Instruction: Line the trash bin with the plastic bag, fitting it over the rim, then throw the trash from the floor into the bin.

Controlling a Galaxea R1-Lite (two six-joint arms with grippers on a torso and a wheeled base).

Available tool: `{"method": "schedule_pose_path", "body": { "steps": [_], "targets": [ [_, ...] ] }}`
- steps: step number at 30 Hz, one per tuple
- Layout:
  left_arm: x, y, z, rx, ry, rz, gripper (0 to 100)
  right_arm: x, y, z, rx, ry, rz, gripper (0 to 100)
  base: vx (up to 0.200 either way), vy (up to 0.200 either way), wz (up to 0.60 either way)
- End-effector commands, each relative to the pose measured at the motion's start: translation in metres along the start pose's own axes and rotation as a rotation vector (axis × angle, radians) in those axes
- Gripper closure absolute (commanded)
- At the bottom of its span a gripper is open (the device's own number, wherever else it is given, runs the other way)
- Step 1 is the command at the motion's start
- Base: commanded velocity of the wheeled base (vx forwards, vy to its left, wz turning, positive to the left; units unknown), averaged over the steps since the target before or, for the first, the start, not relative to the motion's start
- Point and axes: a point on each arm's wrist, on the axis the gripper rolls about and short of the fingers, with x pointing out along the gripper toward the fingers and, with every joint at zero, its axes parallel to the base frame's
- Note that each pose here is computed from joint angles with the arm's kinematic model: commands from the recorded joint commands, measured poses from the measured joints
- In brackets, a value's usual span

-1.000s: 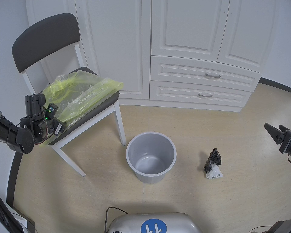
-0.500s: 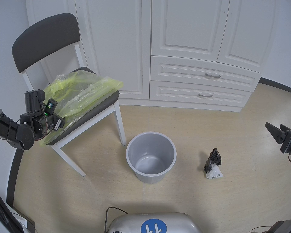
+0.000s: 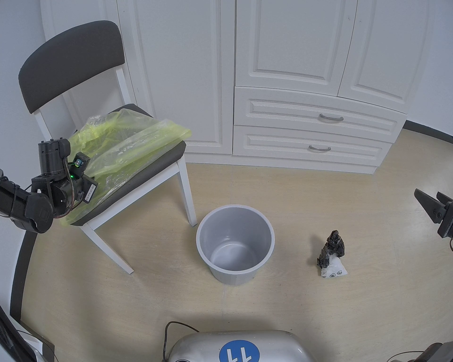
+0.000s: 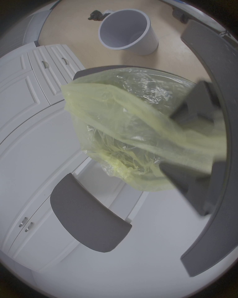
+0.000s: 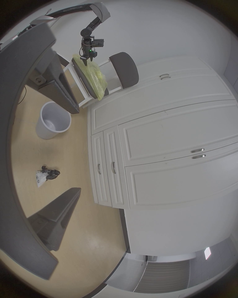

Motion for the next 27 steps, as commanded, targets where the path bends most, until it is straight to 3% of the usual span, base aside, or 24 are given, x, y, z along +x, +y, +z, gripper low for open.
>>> {"method": "schedule_pose_path", "body": {
  "steps": [1, 11, 20, 21, 22, 24, 27],
  "targets": [
    [-0.004, 0.003, 0.002, 0.002, 0.003, 0.027, 100, 0.000, 0.000, 0.000, 0.000, 0.000, 0.000, 0, 0.000, 0.000, 0.00],
    [-0.027, 0.020, 0.015, -0.012, -0.048, 0.076, 100, -0.001, 0.000, 0.001, 0.000, -0.005, -0.001, 0, 0.000, 0.000, 0.00],
    [-0.052, 0.018, 0.036, -0.022, -0.142, 0.052, 100, -0.001, 0.001, 0.001, -0.001, -0.009, 0.006, 0, 0.000, 0.000, 0.00],
    [-0.066, 0.012, 0.047, -0.024, -0.215, -0.005, 100, -0.001, 0.005, -0.002, -0.002, 0.007, 0.037, 0, 0.000, 0.000, 0.00],
    [-0.066, 0.012, 0.047, -0.024, -0.215, -0.005, 100, -0.001, 0.005, -0.002, -0.002, 0.007, 0.037, 0, 0.000, 0.000, 0.00],
    [-0.079, 0.004, 0.055, -0.025, -0.290, -0.087, 100, 0.001, 0.017, -0.011, -0.011, 0.057, 0.132, 0, 0.000, 0.000, 0.00],
    [-0.088, -0.009, 0.069, -0.079, -0.334, -0.144, 100, 0.004, 0.026, -0.014, -0.016, 0.069, 0.141, 0, 0.000, 0.000, 0.00]
  ]
}}
